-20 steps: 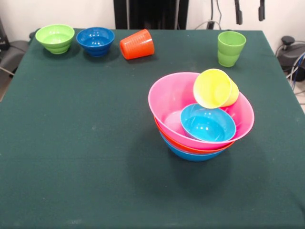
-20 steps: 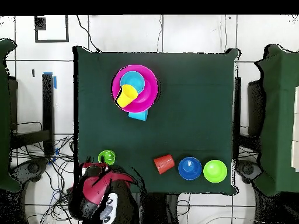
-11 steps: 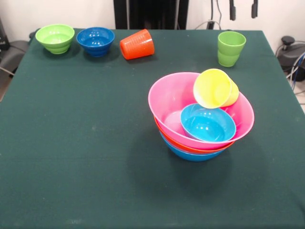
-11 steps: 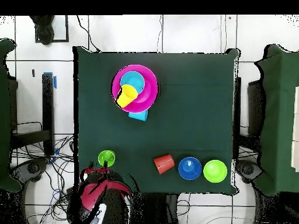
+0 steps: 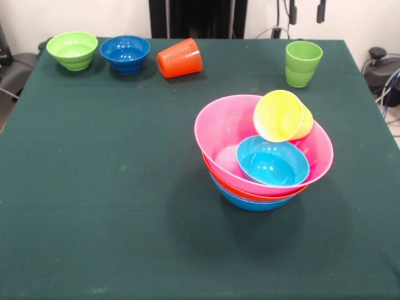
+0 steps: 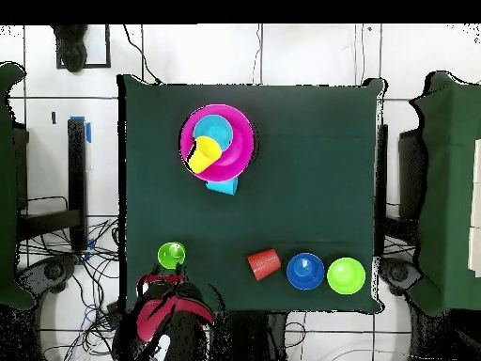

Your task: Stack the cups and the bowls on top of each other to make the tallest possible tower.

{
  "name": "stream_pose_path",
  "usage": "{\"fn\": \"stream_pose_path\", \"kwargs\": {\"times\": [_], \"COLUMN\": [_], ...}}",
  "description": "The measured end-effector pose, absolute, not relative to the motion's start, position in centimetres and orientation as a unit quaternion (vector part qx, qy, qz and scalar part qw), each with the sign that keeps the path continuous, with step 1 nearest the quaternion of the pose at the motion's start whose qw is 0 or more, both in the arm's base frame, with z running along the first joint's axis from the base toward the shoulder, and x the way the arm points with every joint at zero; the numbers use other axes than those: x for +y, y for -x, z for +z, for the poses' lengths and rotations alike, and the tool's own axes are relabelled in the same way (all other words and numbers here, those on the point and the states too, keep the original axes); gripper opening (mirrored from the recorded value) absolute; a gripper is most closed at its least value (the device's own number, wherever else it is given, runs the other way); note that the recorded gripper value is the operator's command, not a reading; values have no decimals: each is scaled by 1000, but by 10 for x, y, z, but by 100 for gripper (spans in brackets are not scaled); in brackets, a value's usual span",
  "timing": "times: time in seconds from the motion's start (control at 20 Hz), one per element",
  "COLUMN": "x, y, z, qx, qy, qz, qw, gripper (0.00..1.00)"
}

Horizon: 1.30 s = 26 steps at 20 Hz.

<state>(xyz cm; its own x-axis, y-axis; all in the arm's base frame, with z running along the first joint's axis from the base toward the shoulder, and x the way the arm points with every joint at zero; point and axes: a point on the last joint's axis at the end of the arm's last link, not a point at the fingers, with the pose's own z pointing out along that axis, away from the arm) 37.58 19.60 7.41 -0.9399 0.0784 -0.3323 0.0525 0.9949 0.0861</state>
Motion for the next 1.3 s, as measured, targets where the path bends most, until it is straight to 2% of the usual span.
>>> {"fn": "stream_pose_path", "kwargs": {"times": [1.3], "x": [178], "y": [-378], "z": [79], "qx": [983], "qy": [-43], "qz": [15], "qw": [180], "gripper": [100]}}
